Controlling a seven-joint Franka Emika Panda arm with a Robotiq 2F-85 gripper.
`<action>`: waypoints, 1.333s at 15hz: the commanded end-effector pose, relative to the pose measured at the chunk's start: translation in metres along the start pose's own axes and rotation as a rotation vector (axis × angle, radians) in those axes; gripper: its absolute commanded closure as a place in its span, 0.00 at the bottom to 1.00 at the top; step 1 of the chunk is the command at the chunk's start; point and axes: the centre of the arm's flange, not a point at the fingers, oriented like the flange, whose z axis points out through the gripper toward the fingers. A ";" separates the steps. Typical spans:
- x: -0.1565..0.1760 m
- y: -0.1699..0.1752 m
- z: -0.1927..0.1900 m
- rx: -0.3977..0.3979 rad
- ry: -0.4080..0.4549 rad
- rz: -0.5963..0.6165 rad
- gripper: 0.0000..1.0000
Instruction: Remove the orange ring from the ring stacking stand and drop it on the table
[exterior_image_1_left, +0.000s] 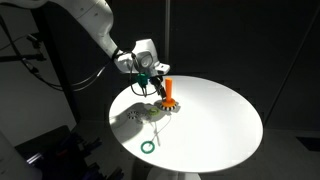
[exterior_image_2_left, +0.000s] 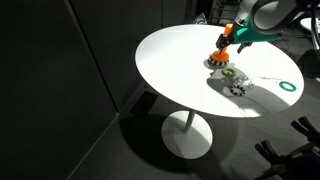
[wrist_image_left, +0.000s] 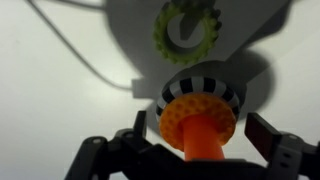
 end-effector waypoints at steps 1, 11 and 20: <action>0.011 -0.010 0.014 -0.010 0.032 0.029 0.00; 0.012 -0.019 0.039 -0.006 0.065 0.037 0.00; 0.012 -0.026 0.046 0.010 0.082 0.026 0.00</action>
